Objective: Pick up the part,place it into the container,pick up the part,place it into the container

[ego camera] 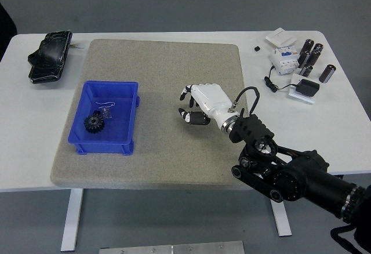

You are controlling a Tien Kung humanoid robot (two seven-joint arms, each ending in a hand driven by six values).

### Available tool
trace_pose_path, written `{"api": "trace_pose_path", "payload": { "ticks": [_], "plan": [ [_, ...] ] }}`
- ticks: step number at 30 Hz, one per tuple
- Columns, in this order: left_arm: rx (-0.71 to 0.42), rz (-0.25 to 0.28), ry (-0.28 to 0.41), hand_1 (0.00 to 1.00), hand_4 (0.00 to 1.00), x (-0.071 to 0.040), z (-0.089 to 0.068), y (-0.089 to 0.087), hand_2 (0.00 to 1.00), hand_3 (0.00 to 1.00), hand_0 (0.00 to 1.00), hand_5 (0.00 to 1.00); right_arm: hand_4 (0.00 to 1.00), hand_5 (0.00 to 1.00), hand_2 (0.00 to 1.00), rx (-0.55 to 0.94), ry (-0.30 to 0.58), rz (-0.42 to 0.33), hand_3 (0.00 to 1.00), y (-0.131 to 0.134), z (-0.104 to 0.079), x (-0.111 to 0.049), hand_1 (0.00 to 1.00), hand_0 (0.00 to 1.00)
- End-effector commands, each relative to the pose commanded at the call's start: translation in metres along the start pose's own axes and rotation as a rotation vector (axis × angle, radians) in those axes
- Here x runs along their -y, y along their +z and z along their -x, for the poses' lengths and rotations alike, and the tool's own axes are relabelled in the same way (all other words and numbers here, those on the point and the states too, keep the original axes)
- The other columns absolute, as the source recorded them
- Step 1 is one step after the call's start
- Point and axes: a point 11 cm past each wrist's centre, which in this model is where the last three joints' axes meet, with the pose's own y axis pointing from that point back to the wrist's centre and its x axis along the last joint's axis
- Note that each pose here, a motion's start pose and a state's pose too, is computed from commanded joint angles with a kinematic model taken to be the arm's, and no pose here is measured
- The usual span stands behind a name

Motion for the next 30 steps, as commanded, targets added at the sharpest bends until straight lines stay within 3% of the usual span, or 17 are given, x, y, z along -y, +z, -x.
{"api": "trace_pose_path", "payload": {
  "ticks": [4,5,10,11,22,23,28,29,30],
  "plan": [
    [0.001,0.001,-0.001,0.601,0.682,0.000,0.000,0.000,0.593,0.592,0.664,0.536,0.678,0.331,0.532,-0.015,-0.008,0.009,0.642,0.002,-0.003,0.001,0.469,0.502],
    [0.001,0.001,-0.001,0.600,0.689,0.000,0.000,0.001,0.593,0.593,0.664,0.542,0.869,0.486,0.749,-0.018,-0.011,0.009,0.746,0.002,-0.003,0.001,0.551,0.492],
    [0.002,0.000,-0.001,0.600,0.689,0.000,0.000,0.000,0.593,0.593,0.664,0.542,0.869,0.486,0.749,-0.039,-0.042,0.009,0.746,0.000,0.000,-0.002,0.551,0.492],
    [0.002,0.000,-0.001,0.600,0.694,0.000,0.000,0.000,0.593,0.593,0.664,0.554,0.918,0.526,0.780,-0.045,-0.051,0.008,0.772,-0.001,0.002,-0.003,0.488,0.408],
    [0.001,0.000,-0.001,0.601,0.694,0.000,0.000,0.000,0.594,0.593,0.664,0.556,0.931,0.536,0.737,-0.081,-0.106,0.034,0.754,0.009,0.019,-0.009,0.469,0.384],
    [0.001,0.000,-0.001,0.600,0.694,0.000,0.000,0.000,0.594,0.593,0.665,0.559,0.883,0.481,0.666,-0.083,-0.108,0.038,0.690,0.010,0.020,-0.010,0.450,0.373],
    [0.002,0.001,-0.001,0.600,0.694,0.000,0.000,0.001,0.594,0.593,0.665,0.559,0.883,0.481,0.666,-0.084,-0.106,0.053,0.690,0.016,0.024,-0.009,0.450,0.373],
    [0.002,0.001,-0.001,0.600,0.693,0.000,0.001,0.001,0.593,0.593,0.665,0.561,0.665,0.323,0.582,-0.085,-0.106,0.055,0.660,0.017,0.025,-0.009,0.392,0.341],
    [0.002,0.002,-0.002,0.600,0.693,0.000,0.001,0.001,0.593,0.593,0.665,0.561,0.665,0.323,0.582,-0.084,-0.105,0.056,0.660,0.017,0.025,-0.009,0.392,0.341]
  ]
}}
